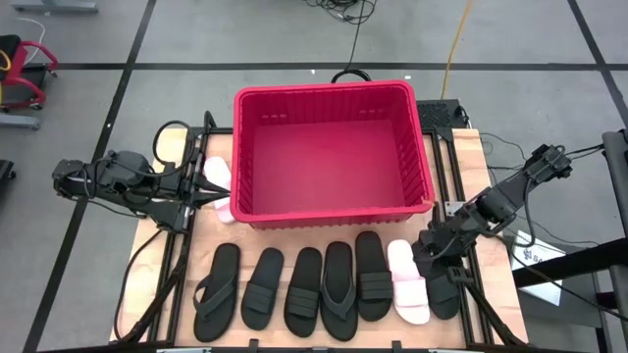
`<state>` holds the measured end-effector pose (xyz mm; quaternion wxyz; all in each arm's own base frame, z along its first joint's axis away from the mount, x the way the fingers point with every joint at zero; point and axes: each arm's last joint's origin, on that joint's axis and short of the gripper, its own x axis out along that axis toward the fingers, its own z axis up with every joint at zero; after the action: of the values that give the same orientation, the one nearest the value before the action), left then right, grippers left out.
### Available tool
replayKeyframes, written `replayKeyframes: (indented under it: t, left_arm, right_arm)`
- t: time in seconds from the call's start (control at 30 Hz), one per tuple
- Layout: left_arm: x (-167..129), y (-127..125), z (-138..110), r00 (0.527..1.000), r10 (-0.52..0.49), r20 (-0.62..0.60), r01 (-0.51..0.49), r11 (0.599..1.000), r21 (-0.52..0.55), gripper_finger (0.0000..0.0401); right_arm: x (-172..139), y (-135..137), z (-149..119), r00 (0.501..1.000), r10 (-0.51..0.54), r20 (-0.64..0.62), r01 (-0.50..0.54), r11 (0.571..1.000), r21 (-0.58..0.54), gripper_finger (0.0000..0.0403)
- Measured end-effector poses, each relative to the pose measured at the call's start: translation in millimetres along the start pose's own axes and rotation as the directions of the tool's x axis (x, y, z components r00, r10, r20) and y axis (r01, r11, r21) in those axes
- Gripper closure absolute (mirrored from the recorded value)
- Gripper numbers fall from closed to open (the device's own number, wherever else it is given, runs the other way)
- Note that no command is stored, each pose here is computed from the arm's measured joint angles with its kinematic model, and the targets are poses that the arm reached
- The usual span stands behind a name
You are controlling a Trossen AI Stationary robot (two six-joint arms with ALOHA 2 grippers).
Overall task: Pick and place slides into bin
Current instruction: Put the black slipper into the red organizer bin
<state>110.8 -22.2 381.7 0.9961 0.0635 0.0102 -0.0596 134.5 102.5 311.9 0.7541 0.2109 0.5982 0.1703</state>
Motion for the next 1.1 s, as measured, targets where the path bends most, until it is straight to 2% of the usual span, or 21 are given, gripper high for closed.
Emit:
replayKeyframes:
  t: [0.3, 0.77, 0.9, 1.1]
  left_arm:
    - [0, 0, 0, 1.0, 0.0, 0.0, 0.0, 1.0, -0.011, 0.0375]
    - [0, 0, -1, 1.0, 0.0, -0.005, 0.0, 1.0, -0.013, 0.0375]
    - [0, 0, -1, 1.0, 0.0, -0.006, 0.0, 1.0, -0.015, 0.0375]
    - [0, 0, -1, 1.0, 0.0, -0.006, 0.0, 1.0, -0.015, 0.0375]
  right_arm:
    - [9, -2, 1, 0.995, -0.044, -0.086, 0.044, 0.999, 0.006, 0.0403]
    - [11, -6, -3, 0.985, -0.097, -0.141, 0.101, 0.995, 0.017, 0.0398]
    - [10, -9, -5, 0.979, -0.121, -0.163, 0.127, 0.992, 0.023, 0.0374]
    - [10, -11, -5, 0.975, -0.185, -0.119, 0.186, 0.982, 0.001, 0.0311]
